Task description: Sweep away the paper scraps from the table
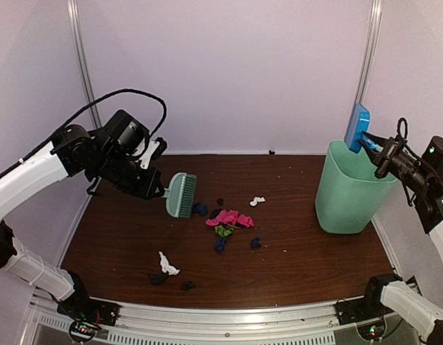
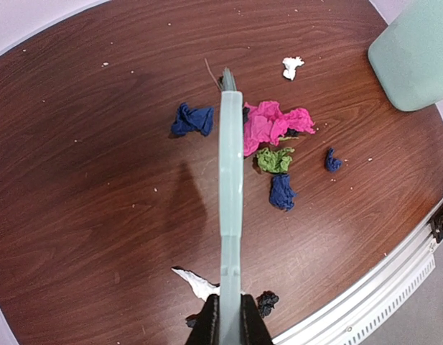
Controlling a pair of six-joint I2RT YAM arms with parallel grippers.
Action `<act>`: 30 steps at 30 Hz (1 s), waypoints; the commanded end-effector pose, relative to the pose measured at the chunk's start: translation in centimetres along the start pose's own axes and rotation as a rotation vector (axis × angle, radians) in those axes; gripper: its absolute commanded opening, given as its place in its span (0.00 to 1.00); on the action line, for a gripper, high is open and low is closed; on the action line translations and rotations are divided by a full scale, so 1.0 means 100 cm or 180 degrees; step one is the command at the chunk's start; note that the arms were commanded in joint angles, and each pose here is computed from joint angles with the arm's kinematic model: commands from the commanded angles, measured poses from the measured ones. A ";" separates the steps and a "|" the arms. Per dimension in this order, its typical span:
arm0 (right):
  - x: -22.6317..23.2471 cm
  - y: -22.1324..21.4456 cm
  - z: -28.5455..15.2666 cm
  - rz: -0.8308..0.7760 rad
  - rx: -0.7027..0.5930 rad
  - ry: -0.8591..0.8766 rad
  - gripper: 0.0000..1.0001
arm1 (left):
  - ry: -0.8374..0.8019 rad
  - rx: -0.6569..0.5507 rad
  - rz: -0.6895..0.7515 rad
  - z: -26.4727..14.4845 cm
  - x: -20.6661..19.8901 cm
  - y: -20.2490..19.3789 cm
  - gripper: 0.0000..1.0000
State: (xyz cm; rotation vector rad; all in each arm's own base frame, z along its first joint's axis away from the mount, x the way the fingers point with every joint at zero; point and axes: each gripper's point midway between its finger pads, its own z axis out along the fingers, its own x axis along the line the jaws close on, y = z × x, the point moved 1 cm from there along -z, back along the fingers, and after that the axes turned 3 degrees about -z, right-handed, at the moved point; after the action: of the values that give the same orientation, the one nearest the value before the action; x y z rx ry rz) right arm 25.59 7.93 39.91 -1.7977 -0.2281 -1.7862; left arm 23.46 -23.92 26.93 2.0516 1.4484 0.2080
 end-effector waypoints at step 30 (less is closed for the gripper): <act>-0.055 -0.067 0.082 -0.2653 0.0787 -0.2134 0.00 | -0.1700 0.0242 -0.0575 0.166 -0.140 0.136 0.00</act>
State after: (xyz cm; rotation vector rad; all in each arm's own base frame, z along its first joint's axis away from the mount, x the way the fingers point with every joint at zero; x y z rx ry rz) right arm 29.27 20.14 38.44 -2.0982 -1.4266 -1.4765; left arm 33.85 -43.92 25.39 1.9608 1.2215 -0.2738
